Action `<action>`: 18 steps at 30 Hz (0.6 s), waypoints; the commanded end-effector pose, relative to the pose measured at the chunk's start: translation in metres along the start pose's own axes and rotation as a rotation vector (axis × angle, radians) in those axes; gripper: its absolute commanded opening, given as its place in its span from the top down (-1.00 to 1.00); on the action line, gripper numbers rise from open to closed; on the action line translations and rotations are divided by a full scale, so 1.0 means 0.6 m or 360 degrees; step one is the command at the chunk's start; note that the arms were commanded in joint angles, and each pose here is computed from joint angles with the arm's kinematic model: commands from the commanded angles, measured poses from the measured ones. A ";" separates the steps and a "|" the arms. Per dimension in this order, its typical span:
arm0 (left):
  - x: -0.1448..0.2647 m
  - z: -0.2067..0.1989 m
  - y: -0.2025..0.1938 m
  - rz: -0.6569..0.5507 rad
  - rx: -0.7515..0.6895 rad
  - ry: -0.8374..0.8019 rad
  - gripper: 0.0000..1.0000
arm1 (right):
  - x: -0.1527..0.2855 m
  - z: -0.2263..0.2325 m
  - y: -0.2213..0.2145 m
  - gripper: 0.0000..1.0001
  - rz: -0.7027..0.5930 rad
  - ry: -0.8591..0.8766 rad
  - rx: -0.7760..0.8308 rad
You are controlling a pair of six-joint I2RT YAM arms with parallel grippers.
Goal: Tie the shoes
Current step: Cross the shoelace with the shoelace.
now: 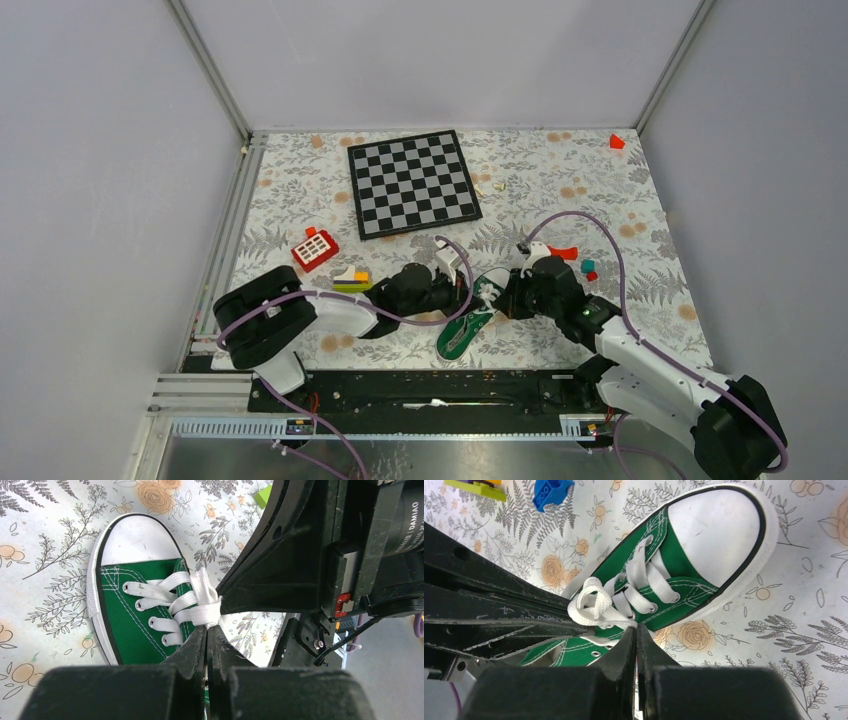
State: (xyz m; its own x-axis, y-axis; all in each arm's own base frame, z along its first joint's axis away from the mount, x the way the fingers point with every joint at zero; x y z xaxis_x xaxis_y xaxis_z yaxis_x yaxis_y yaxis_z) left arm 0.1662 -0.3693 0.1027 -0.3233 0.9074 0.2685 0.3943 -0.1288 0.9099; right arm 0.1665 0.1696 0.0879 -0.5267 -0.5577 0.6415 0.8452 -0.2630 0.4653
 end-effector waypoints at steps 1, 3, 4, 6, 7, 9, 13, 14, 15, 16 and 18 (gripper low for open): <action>-0.016 0.000 0.024 -0.0051 0.0003 -0.0001 1.00 | -0.007 0.005 0.030 0.96 -0.0143 -0.0018 0.0045; -0.021 0.003 0.022 -0.0031 0.0017 0.0016 1.00 | -0.011 -0.001 0.030 0.90 -0.0152 -0.0039 0.0041; -0.023 0.004 0.021 -0.0018 0.0022 0.0023 1.00 | -0.013 -0.003 0.029 0.86 -0.0155 -0.0043 0.0040; -0.027 0.006 0.020 0.0000 0.0031 0.0037 1.00 | -0.018 -0.005 0.028 0.73 -0.0158 -0.0043 0.0033; -0.028 0.008 0.018 0.0013 0.0036 0.0048 1.00 | -0.019 -0.008 0.026 0.69 -0.0154 -0.0048 0.0030; -0.030 0.011 0.015 0.0037 0.0041 0.0068 1.00 | -0.022 -0.013 0.021 0.60 -0.0140 -0.0067 0.0027; -0.033 0.015 0.014 0.0063 0.0054 0.0097 1.00 | -0.029 -0.012 0.024 0.55 -0.0157 -0.0051 0.0030; -0.034 0.018 0.012 0.0076 0.0061 0.0112 1.00 | -0.028 -0.012 0.024 0.54 -0.0156 -0.0052 0.0031; -0.035 0.019 0.012 0.0084 0.0067 0.0123 1.00 | -0.027 -0.012 0.025 0.52 -0.0158 -0.0052 0.0031; -0.035 0.020 0.012 0.0086 0.0070 0.0130 1.00 | -0.024 -0.011 0.024 0.49 -0.0156 -0.0049 0.0029; -0.035 0.022 0.013 0.0082 0.0075 0.0145 1.00 | -0.018 -0.007 0.028 0.39 -0.0186 -0.0031 0.0029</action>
State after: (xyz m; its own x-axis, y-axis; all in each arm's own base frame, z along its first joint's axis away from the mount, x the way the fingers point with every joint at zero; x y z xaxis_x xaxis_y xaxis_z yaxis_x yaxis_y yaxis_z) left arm 0.1750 -0.3788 0.0912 -0.3293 0.8724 0.3612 0.4574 -0.1873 0.8693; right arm 0.1806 0.1675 0.0752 -0.5756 -0.5082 0.6406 0.8149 -0.2912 0.5012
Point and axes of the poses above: each gripper's point midway between its finger pads, its own x axis back along the fingers, its own z axis along the line the jaws close on, y = z × x, the point moved 3 cm from there along x, back along the fingers, and after that the axes turned 14 degrees about -x, right-handed, at the moved point
